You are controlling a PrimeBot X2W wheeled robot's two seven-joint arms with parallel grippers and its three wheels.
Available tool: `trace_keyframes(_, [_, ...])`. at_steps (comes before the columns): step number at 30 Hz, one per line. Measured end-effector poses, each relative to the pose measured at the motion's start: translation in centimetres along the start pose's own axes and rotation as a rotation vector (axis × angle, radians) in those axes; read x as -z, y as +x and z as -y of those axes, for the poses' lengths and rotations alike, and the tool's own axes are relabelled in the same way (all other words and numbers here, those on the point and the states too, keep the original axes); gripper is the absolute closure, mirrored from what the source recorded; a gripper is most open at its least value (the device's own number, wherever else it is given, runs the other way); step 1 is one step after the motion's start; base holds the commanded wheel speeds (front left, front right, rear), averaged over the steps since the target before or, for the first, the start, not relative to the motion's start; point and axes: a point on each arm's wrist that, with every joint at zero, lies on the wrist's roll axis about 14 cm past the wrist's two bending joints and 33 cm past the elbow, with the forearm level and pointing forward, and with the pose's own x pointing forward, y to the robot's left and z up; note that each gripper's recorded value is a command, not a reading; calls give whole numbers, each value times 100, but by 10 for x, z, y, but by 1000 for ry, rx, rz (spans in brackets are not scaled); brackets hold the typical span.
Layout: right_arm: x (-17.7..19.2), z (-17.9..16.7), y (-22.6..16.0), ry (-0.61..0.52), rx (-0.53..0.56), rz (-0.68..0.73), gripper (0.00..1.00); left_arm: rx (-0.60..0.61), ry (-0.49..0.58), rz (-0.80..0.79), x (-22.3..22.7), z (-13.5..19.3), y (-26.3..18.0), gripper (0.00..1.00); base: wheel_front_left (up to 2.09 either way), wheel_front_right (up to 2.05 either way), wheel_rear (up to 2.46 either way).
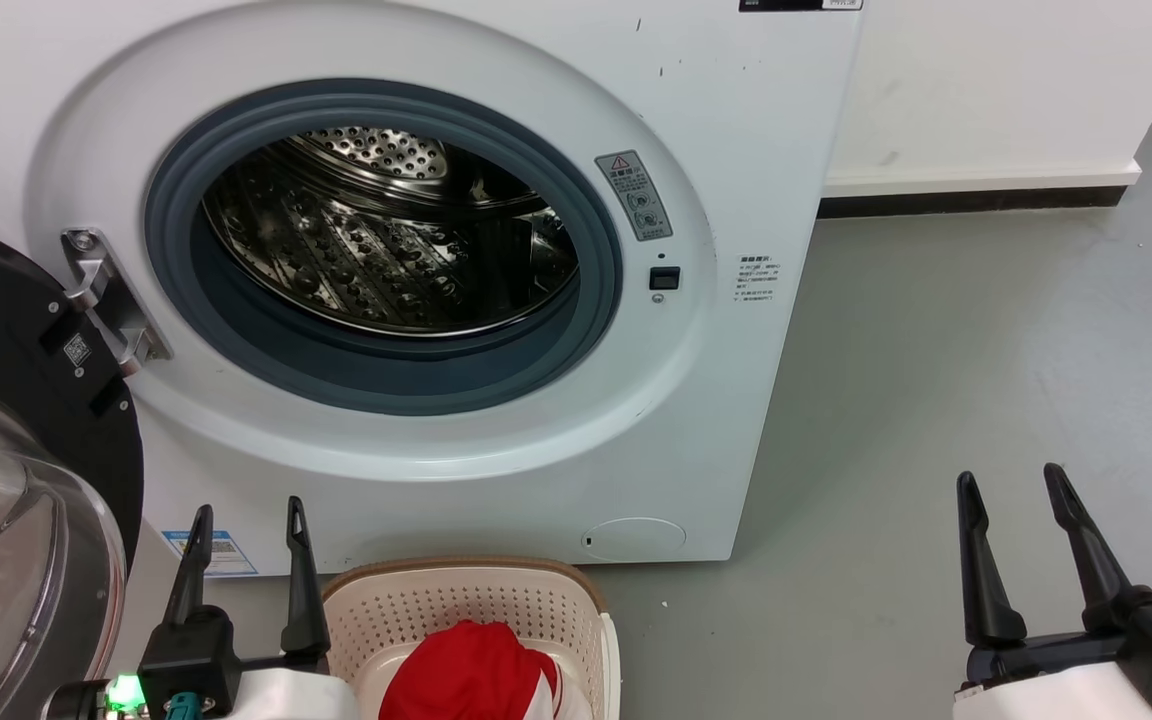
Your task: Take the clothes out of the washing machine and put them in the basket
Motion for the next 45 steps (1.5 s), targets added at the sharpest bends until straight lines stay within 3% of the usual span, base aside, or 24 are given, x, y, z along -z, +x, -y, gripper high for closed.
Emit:
trace_keyframes(23, [3,-4,-1,14,-11,-8,0,8,-4,-22,7,-3,-3,0,0,0,0])
trace_keyframes(24, [3,-5,-1,15,-11,-8,100,10,-6,-23,7,-2,-3,100,0,0,0])
trace_keyframes(31, [23,-4,-7,37,-2,-76,100,0,-28,-125,35,-2,-15,100,0,0,0])
trace_keyframes(45, [36,6,-6,315,73,-118,100,-61,-312,-210,49,-8,-13,100,0,0,0])
